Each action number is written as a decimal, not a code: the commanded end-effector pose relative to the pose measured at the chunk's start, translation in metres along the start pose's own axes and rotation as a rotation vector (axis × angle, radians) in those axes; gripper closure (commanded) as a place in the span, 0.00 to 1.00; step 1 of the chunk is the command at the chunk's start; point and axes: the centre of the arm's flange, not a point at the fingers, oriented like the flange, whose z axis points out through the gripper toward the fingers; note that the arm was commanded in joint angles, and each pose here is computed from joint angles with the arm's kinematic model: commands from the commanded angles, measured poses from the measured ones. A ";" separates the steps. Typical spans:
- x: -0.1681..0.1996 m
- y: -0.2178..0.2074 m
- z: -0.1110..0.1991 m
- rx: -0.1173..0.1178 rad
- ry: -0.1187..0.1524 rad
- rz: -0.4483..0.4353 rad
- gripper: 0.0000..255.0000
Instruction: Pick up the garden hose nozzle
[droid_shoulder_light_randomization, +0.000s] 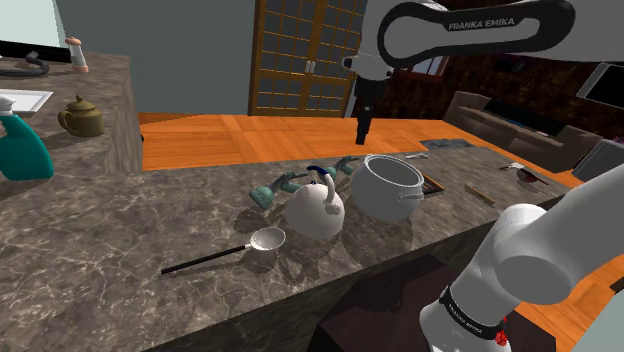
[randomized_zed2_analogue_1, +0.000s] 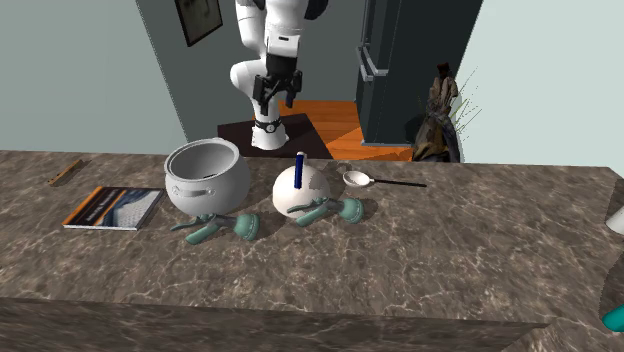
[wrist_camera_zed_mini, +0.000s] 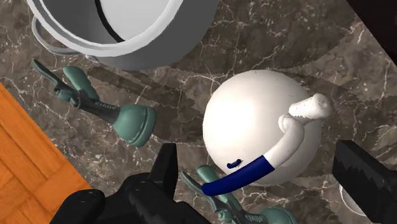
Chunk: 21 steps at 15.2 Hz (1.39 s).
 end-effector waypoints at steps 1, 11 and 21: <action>0.022 0.006 0.014 -0.001 -0.007 -0.076 0.00; 0.136 0.009 0.089 0.000 -0.045 -0.437 0.00; 0.238 -0.027 0.166 0.001 -0.082 -0.789 0.00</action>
